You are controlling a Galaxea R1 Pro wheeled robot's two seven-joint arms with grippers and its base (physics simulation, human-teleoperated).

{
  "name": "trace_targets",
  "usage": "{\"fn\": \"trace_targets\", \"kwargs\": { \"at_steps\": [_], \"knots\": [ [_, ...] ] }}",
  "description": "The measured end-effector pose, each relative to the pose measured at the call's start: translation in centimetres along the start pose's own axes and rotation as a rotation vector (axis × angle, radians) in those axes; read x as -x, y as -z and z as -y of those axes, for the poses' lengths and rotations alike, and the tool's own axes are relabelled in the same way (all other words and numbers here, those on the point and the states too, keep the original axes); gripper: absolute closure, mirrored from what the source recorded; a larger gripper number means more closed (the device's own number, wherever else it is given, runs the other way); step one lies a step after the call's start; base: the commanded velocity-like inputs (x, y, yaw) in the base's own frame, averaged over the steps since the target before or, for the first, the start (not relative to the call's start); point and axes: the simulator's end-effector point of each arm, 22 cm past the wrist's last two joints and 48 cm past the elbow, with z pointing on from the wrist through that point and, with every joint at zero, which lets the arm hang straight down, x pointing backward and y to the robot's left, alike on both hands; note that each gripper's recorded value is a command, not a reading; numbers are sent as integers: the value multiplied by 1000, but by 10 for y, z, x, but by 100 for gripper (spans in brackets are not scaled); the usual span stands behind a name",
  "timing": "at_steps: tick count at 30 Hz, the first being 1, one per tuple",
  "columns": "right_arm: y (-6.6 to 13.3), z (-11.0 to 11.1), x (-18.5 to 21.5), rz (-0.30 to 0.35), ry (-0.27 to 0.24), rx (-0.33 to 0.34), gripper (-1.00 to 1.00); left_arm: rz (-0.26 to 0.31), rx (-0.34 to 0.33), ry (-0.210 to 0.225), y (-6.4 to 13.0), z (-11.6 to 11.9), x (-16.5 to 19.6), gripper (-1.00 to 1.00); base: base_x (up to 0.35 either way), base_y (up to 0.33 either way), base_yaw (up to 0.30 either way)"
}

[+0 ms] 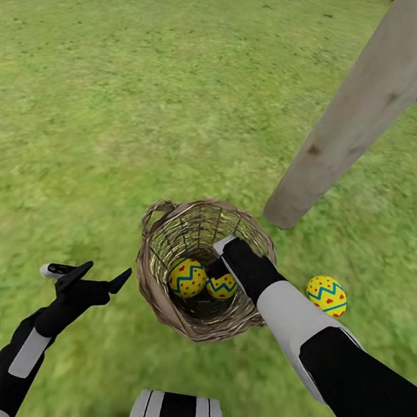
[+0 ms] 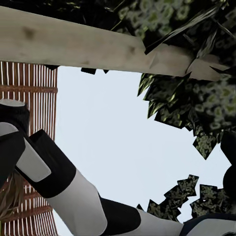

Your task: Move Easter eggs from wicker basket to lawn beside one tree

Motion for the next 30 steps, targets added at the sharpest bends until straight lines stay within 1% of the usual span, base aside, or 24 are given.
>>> {"fn": "trace_targets", "kwargs": {
  "at_steps": [14, 20, 24, 28, 29, 30],
  "knots": [
    [0, 0, 0, 0, 0, 0, -100, 2, -1, 2, 0, 0, -1, -100, 0, 0, 0],
    [-15, -5, -9, -20, -2, 15, -100, 13, 14, 18, 6, -12, 0, -100, 0, 0, 0],
    [-24, -1, -13, -32, 23, -5, -100, 20, 24, 28, 11, -19, 1, -100, 0, 0, 0],
    [-27, -6, -4, -7, 27, 5, -100, 27, 35, 39, 15, -26, 2, -100, 0, 0, 0],
    [-28, -7, -2, -2, 28, 8, 100, 29, 38, 41, 16, -28, 2, -100, 0, 0, 0],
    [-29, -8, 0, 2, 33, 6, 100, 31, 40, 44, 18, -30, 2, -100, 0, 0, 0]
  ]
}}
